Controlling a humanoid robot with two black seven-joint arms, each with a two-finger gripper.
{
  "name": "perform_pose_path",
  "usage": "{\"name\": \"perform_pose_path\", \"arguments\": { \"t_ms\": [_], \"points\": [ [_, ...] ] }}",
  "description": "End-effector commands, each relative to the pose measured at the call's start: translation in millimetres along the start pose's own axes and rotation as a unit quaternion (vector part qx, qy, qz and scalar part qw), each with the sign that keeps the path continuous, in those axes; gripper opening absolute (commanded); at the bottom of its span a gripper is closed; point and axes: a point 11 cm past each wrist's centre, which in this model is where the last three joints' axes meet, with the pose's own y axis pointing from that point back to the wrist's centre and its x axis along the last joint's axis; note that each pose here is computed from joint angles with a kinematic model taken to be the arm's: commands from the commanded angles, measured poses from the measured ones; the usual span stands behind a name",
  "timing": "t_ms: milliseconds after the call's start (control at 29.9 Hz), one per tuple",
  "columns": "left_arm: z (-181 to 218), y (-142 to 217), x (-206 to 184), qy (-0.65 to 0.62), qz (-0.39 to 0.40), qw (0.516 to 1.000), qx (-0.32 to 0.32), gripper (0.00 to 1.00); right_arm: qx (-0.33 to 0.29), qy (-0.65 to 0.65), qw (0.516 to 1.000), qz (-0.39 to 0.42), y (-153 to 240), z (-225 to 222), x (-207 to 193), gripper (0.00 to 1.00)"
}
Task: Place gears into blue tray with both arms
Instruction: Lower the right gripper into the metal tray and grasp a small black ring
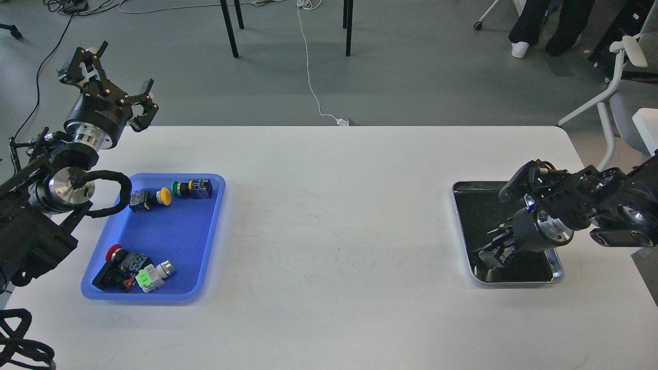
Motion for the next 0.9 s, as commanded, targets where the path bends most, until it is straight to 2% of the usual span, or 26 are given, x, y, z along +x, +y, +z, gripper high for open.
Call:
{"name": "perform_pose_path", "arguments": {
  "t_ms": [0,301,568,869],
  "points": [
    [5.6,0.7,3.1,-0.004,0.002,1.0,-0.003,0.98,0.002,0.0,1.0,-0.003,-1.8,-1.2,-1.8,0.52],
    [10.7,1.7,6.4,-0.01,0.005,1.0,-0.005,0.98,-0.002,0.0,1.0,-0.005,-4.9,2.2,-5.6,0.48],
    [11.7,1.9,7.3,-0.01,0.006,1.0,-0.006,0.98,-0.003,0.0,1.0,-0.007,-4.8,2.7,-7.4,0.31],
    [11.4,1.8,7.1,-0.01,0.006,1.0,-0.008,0.98,-0.003,-0.003,1.0,-0.008,-5.3,3.3,-10.6,0.23]
  ]
}}
